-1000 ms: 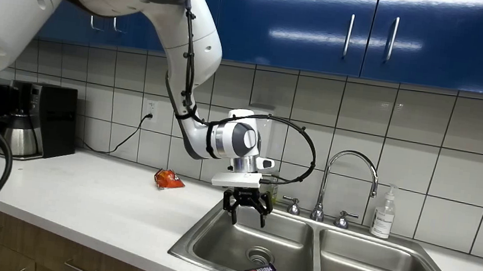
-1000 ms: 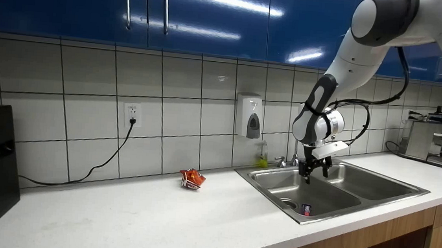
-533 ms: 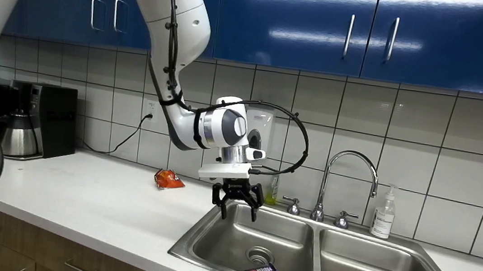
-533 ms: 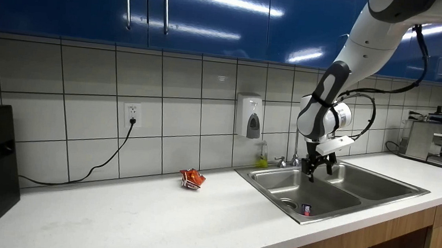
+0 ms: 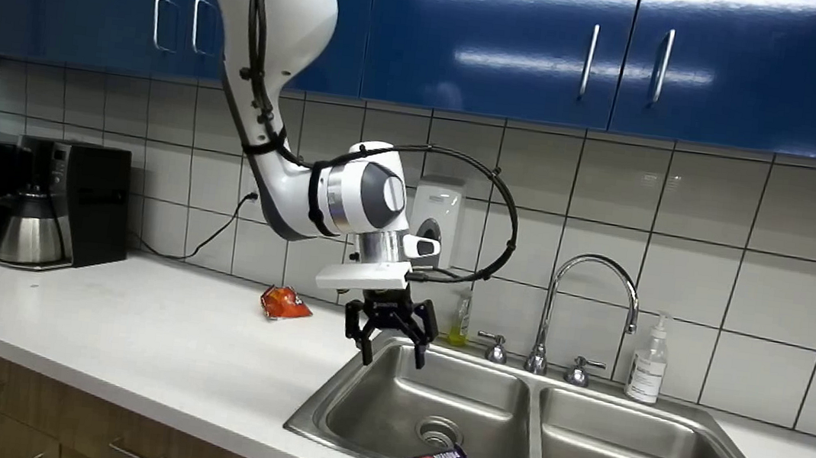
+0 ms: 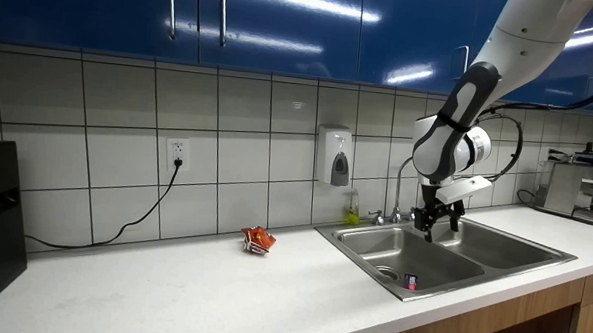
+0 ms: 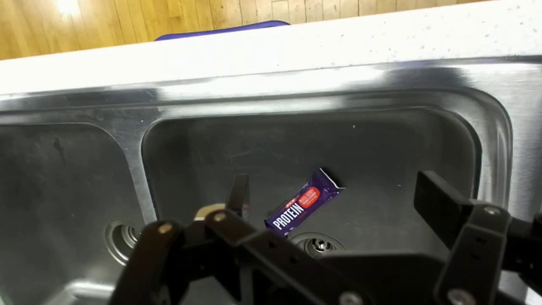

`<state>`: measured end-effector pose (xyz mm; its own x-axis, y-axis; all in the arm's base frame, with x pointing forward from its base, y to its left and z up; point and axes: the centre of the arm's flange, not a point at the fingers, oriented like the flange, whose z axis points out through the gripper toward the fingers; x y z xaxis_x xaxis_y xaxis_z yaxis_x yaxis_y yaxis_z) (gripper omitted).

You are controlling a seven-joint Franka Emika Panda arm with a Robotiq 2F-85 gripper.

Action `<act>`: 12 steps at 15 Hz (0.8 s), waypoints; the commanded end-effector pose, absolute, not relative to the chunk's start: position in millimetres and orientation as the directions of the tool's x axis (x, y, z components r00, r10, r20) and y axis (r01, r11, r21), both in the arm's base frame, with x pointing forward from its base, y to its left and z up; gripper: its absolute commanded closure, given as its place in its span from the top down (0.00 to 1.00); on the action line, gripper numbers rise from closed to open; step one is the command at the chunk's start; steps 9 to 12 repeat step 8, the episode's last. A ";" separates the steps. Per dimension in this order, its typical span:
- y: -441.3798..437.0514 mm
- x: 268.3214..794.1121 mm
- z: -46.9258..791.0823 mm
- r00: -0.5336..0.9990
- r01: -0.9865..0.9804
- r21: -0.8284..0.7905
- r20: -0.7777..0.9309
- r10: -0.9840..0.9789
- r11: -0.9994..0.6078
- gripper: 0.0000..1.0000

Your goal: Pick up the object from the counter and put it in the sink

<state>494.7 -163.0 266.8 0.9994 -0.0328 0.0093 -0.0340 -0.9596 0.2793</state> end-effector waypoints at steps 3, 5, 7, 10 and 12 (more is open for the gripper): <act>-162.0 492.8 266.6 0.999 -0.036 0.279 0.009 -0.035 -0.960 1.00; -161.6 492.9 263.4 0.999 -0.033 0.279 0.003 -0.033 -0.960 1.00; -161.6 493.1 262.8 0.999 -0.033 0.279 0.002 -0.033 -0.960 1.00; -161.6 493.1 262.7 0.999 -0.033 0.279 0.002 -0.033 -0.960 1.00; -161.6 493.1 262.7 0.999 -0.033 0.279 0.002 -0.033 -0.960 1.00</act>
